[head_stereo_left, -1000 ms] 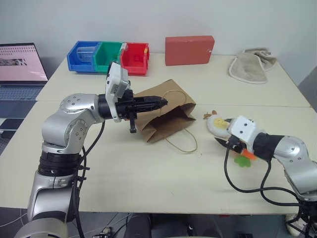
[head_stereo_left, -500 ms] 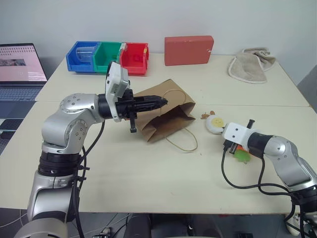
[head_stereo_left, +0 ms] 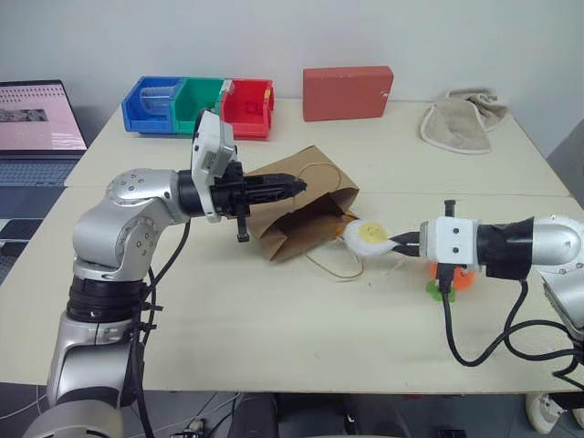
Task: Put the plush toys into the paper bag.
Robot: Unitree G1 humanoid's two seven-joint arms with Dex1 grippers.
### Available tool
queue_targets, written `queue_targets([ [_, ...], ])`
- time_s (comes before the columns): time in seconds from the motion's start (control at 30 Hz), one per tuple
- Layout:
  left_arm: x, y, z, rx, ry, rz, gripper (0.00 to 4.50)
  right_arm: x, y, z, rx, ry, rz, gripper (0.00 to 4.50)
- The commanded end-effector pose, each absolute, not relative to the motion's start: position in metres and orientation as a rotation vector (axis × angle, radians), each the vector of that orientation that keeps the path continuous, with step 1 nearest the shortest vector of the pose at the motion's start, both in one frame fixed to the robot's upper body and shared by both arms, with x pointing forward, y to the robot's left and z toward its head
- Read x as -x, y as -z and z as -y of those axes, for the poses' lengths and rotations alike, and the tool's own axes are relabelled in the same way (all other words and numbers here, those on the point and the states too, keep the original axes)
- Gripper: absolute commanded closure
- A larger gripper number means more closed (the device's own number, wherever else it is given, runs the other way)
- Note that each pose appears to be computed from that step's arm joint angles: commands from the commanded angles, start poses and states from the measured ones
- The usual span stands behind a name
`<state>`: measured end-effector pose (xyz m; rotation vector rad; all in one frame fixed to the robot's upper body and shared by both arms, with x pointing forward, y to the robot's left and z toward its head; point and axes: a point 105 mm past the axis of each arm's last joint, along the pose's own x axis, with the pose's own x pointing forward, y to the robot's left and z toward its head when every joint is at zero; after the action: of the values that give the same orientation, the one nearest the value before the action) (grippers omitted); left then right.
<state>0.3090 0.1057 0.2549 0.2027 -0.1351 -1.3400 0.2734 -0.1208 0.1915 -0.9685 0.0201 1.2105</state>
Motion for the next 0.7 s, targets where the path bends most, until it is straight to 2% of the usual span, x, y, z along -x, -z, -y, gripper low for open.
queue_targets([
  [0.03,-0.306,-0.268,-0.104,-0.234,1.348,0.181,4.5,-0.28,-0.199,0.095,0.924,-1.217,0.054,4.45],
  [0.17,-0.304,-0.269,-0.103,-0.236,1.357,0.184,4.5,-0.308,-0.191,0.069,0.956,-1.138,0.113,4.45],
  [0.33,-0.301,-0.276,-0.104,-0.225,1.367,0.194,4.5,-0.33,-0.181,0.043,0.997,-1.078,0.155,4.45],
  [0.7,-0.302,-0.274,-0.101,-0.207,1.372,0.193,4.5,-0.342,-0.183,0.002,0.904,-1.004,0.209,4.45],
])
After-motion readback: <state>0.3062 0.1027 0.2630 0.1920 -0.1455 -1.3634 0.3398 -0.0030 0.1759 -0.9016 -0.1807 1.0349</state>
